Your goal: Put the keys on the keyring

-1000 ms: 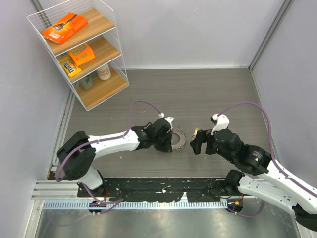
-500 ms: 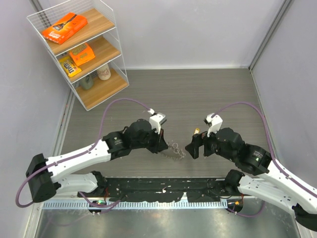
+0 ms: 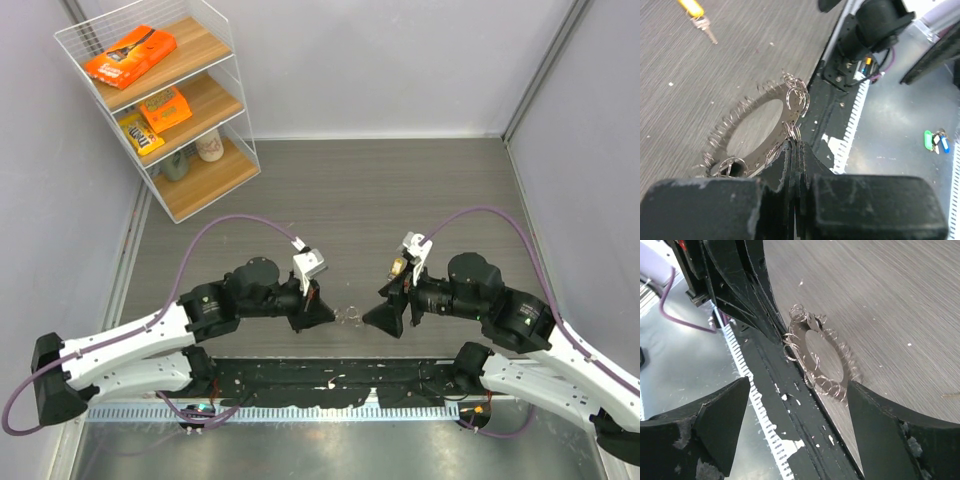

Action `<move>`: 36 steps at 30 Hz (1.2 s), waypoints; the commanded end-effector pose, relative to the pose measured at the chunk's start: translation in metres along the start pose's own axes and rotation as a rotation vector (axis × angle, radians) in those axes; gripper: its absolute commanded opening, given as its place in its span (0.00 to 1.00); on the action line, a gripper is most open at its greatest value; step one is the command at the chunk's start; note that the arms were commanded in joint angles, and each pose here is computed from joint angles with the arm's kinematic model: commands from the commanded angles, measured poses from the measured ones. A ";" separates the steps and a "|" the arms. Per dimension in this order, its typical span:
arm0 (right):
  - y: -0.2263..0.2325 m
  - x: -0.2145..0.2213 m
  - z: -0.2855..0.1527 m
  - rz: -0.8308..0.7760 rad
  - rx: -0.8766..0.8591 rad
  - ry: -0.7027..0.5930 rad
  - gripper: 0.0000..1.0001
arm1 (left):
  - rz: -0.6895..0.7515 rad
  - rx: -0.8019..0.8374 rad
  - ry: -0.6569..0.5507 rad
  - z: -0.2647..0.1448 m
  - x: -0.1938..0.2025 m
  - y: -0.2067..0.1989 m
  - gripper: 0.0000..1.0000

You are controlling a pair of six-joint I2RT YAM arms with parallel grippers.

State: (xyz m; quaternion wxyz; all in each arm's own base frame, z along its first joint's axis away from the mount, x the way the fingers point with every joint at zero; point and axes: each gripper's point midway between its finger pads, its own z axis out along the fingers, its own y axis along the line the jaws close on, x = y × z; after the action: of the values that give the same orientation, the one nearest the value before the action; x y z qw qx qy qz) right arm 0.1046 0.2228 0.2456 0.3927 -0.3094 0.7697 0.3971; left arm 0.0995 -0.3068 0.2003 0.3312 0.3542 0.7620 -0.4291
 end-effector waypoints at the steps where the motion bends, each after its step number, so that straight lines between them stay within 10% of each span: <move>1: 0.033 -0.023 -0.007 -0.083 -0.168 -0.067 0.81 | 0.122 0.192 -0.149 -0.017 -0.035 -0.044 0.00; 12: 0.062 -0.030 -0.004 -0.131 -0.338 -0.082 0.57 | 0.168 0.341 -0.217 -0.042 -0.047 -0.082 0.00; 22: 0.068 -0.021 0.007 -0.121 -0.362 -0.061 0.55 | 0.169 0.328 -0.226 -0.046 -0.046 -0.080 0.00; 31: 0.050 0.018 0.024 -0.051 -0.311 0.029 0.60 | 0.048 -0.016 -0.166 -0.036 -0.021 -0.014 0.00; 36: 0.043 0.054 0.040 -0.027 -0.281 0.111 0.65 | -0.086 -0.189 -0.121 -0.032 0.011 0.024 0.23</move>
State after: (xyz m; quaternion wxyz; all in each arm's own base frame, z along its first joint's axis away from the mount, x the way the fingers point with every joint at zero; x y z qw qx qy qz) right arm 0.0584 0.2617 0.2121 0.3056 -0.3969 0.7181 0.4831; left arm 0.0876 -0.2884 0.2329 0.3926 0.3360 0.7271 -0.4520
